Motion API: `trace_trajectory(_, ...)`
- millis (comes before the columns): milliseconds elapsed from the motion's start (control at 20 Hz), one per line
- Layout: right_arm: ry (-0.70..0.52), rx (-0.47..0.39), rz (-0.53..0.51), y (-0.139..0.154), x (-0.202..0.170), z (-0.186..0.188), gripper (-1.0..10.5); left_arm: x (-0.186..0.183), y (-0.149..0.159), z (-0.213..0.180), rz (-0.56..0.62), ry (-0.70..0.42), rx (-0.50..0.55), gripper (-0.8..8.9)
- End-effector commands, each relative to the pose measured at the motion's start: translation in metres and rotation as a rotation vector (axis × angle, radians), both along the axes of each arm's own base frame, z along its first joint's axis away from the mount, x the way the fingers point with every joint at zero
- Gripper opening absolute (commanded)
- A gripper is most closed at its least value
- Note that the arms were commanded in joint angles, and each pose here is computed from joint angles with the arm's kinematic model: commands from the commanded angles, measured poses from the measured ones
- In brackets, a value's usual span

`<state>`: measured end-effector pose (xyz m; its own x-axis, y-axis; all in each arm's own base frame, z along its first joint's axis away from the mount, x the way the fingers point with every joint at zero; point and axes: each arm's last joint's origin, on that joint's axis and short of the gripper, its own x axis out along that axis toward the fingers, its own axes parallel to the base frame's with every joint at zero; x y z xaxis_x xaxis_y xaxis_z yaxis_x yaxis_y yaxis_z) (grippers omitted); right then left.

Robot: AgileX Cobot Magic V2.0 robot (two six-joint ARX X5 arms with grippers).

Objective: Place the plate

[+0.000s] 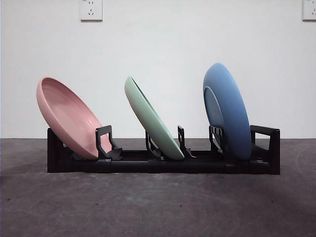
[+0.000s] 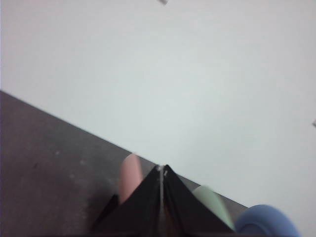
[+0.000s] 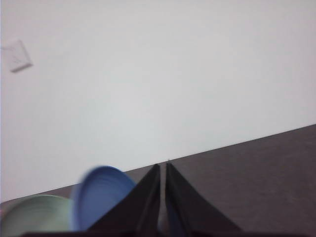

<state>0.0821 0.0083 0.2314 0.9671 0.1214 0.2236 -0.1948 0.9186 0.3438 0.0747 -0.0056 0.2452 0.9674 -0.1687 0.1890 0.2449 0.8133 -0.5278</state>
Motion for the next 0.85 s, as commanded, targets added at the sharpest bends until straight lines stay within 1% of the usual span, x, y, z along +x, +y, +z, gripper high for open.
trace_trajectory(50, 0.021, 0.028, 0.063, 0.001, -0.010, 0.032, 0.2, -0.009, -0.001, 0.025, -0.025, 0.065, 0.077, 0.09)
trace_trajectory(150, 0.056, 0.007, 0.109, 0.002, -0.015, 0.053, 0.2, -0.012, -0.002, 0.042, -0.073, 0.113, 0.155, 0.10)
trace_trajectory(250, 0.090, -0.039, 0.182, 0.004, -0.017, 0.070, 0.2, -0.014, -0.004, 0.055, -0.140, 0.154, 0.213, 0.10)
trace_trajectory(350, 0.136, -0.085, 0.270, 0.006, -0.017, 0.085, 0.2, -0.013, -0.006, 0.067, -0.207, 0.197, 0.250, 0.10)
trace_trajectory(450, 0.211, -0.120, 0.359, 0.009, -0.014, 0.096, 0.2, -0.012, -0.008, 0.078, -0.277, 0.252, 0.278, 0.10)
trace_trajectory(550, 0.302, -0.122, 0.421, 0.011, -0.010, 0.103, 0.2, -0.010, -0.008, 0.086, -0.307, 0.322, 0.295, 0.10)
trace_trajectory(650, 0.390, -0.126, 0.467, 0.013, -0.005, 0.107, 0.2, -0.009, -0.008, 0.091, -0.323, 0.396, 0.328, 0.10)
trace_trajectory(700, 0.437, -0.135, 0.473, 0.013, -0.003, 0.108, 0.2, -0.008, -0.008, 0.094, -0.332, 0.433, 0.351, 0.10)
trace_trajectory(850, 0.552, -0.191, 0.481, 0.013, 0.003, 0.110, 0.2, -0.006, -0.008, 0.100, -0.351, 0.544, 0.413, 0.10)
